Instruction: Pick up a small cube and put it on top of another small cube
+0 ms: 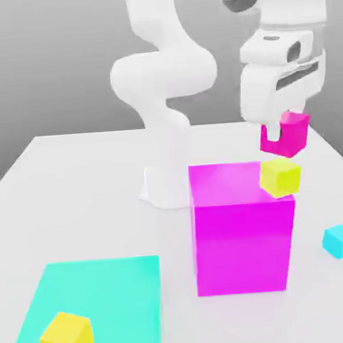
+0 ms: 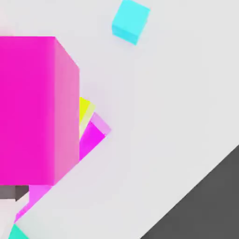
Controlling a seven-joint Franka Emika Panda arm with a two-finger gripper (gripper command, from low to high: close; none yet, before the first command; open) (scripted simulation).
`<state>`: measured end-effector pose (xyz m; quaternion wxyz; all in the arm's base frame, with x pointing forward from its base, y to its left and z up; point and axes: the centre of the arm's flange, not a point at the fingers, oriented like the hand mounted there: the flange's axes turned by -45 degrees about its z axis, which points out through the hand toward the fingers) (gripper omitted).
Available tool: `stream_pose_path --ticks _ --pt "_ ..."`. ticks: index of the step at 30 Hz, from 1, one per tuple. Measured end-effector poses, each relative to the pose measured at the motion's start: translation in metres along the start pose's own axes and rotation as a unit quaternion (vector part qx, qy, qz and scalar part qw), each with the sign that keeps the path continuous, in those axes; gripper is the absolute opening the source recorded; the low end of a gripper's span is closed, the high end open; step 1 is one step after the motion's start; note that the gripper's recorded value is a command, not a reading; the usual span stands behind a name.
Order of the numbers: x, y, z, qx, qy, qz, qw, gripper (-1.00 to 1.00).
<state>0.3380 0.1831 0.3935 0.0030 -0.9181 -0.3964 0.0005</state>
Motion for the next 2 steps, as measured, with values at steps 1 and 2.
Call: stream_pose_path --ticks 1,2 --pt "0.0000 0.0000 0.0000 0.000 0.000 0.000 1.000 1.00" --pt "0.0000 0.0000 0.0000 0.000 0.000 0.000 1.000 1.00"
